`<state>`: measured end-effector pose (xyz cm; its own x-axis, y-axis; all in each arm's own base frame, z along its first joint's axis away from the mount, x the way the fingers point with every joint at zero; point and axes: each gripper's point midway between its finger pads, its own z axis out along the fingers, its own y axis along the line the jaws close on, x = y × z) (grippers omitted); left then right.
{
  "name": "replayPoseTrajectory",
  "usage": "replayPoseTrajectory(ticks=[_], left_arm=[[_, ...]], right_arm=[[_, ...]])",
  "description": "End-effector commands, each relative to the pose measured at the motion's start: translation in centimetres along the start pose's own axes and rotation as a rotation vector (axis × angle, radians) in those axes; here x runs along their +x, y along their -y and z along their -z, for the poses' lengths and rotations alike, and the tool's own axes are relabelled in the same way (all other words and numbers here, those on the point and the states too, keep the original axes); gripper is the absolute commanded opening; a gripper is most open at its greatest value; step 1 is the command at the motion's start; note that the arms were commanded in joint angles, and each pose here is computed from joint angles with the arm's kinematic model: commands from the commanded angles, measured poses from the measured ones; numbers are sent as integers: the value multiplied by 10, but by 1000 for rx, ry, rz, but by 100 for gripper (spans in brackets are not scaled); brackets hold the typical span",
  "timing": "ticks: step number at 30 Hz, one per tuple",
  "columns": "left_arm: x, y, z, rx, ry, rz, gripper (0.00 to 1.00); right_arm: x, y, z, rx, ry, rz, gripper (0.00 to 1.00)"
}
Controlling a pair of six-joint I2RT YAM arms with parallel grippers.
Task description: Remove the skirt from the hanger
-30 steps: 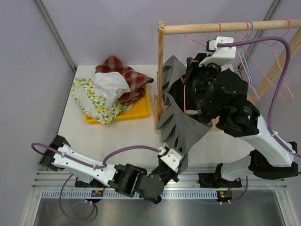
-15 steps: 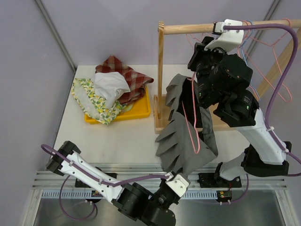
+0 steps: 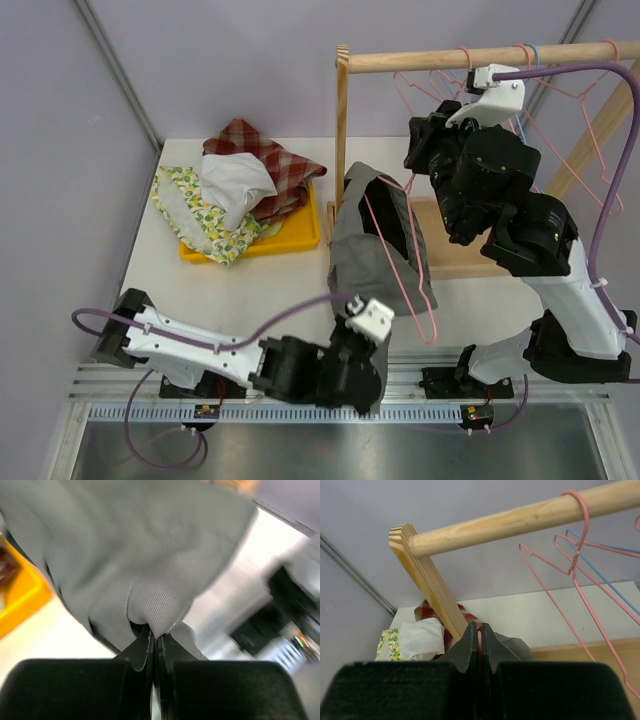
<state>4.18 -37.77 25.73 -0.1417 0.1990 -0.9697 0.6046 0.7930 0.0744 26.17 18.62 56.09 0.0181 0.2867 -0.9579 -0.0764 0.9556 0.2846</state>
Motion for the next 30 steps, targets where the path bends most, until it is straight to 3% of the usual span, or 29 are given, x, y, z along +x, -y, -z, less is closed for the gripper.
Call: replayPoseTrajectory(ticks=[1,4,5,8,12,17,20,23,24,25,30], left_arm=[[-52,-75,-21,-118,43,87,0],[-50,-140,-59,-168,-38,140,0],[-42,-188,-76,-288,-69,171,0],[-35,-253,-85,-391,-85,247,0],[-68,-283,-65,-400,24,301,0],[-120,-321,-53,-471,86,234,0],[-194,-349,-40,-470,205,215,0],[-214,-384,-63,-477,181,184,0],[-247,-394,-52,-478,250,202,0],[-240,-405,-75,-484,191,196,0],[-257,-465,-88,-580,184,177,0]], right_arm=[[-7,8,12,-34,-8,-135,0],[-22,14,13,-19,19,-110,0],[-37,13,15,-27,39,-134,0],[-56,14,18,-32,59,-144,0],[-69,17,15,-7,108,-82,0],[-88,7,0,39,202,-32,0],[-94,-4,-14,36,234,7,0],[-90,-17,-27,-2,238,59,0],[-87,-20,-31,-10,237,93,0],[-82,-26,-37,-37,234,126,0],[-60,-9,-71,-30,174,197,0]])
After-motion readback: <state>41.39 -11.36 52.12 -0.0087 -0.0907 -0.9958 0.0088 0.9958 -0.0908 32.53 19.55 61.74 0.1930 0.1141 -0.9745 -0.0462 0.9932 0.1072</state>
